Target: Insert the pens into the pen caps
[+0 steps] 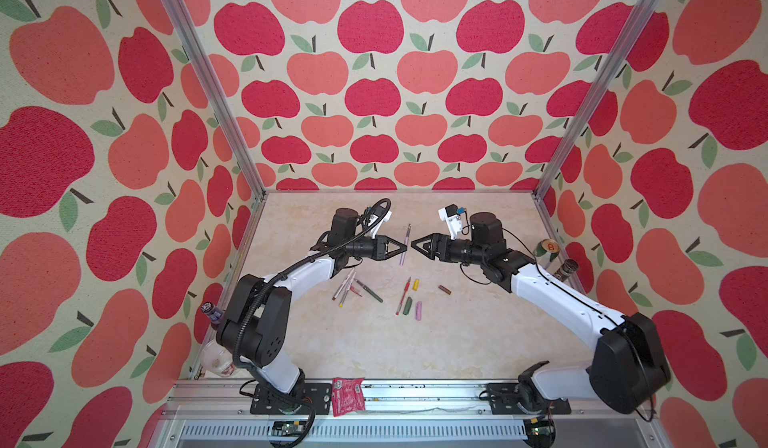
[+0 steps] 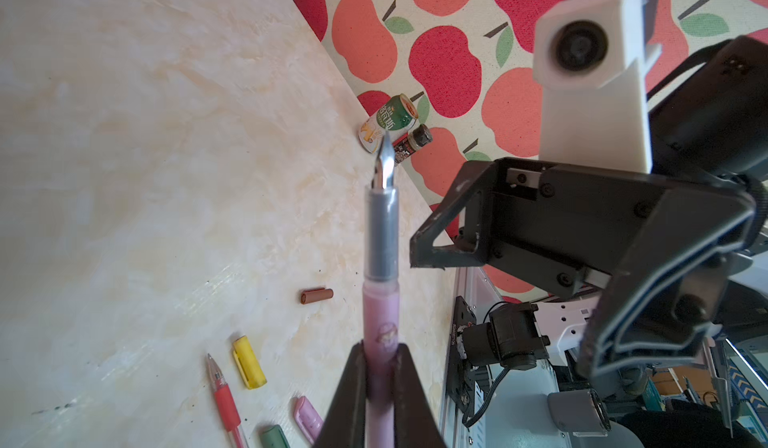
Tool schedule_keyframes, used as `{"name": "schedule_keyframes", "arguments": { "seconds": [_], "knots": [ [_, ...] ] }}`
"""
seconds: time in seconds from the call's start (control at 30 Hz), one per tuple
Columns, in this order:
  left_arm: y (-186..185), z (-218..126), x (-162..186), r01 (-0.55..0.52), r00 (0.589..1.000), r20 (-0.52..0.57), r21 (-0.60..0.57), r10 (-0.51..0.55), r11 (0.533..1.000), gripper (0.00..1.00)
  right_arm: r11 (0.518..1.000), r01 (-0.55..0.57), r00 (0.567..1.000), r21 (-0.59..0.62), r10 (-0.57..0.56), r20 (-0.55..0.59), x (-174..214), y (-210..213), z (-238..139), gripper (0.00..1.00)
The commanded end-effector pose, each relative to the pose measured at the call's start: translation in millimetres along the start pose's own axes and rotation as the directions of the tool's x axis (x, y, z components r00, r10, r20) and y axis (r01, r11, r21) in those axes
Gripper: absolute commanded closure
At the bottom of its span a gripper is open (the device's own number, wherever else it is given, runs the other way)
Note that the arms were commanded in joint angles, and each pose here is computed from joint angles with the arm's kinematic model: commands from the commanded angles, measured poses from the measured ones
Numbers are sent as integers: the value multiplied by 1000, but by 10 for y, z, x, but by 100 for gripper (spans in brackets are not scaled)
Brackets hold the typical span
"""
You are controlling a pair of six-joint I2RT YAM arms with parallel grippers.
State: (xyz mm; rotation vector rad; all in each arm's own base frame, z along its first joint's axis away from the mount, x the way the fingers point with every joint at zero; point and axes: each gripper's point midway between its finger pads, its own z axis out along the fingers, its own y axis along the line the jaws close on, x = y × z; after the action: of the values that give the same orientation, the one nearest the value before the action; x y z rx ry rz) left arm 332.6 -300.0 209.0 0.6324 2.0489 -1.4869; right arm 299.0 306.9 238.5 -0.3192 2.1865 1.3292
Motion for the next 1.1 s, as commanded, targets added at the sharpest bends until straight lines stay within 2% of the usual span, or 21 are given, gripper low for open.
{"name": "schedule_keyframes", "arguments": {
  "seconds": [0.0, 0.4, 0.83, 0.9, 0.97, 1.07],
  "knots": [
    [-159, -25, -9, -30, 1000, -2, 46, 30, 998, 95, 999, 15, 998, -43, -13, 55, -221, 157, 90, 28],
    [-272, -37, -47, -52, 999, 15, 59, 52, 997, 95, 999, 0, 999, -46, 1, 37, -281, 144, 350, 53],
    [-323, 5, -81, -63, 998, 20, 68, 62, 996, 96, 999, 16, 1000, -36, -15, 25, -253, 155, 393, 96],
    [-325, 8, -72, -55, 998, 16, 71, 54, 996, 90, 999, 23, 999, -32, -22, 28, -261, 159, 383, 99],
    [-347, 11, -52, -54, 999, 7, 80, 54, 995, 78, 999, 34, 999, -35, -33, 30, -263, 180, 372, 100],
    [-339, 7, 0, -40, 999, -16, 73, 41, 996, 67, 998, 58, 998, -38, -57, 32, -264, 208, 352, 100]
  ]
}}
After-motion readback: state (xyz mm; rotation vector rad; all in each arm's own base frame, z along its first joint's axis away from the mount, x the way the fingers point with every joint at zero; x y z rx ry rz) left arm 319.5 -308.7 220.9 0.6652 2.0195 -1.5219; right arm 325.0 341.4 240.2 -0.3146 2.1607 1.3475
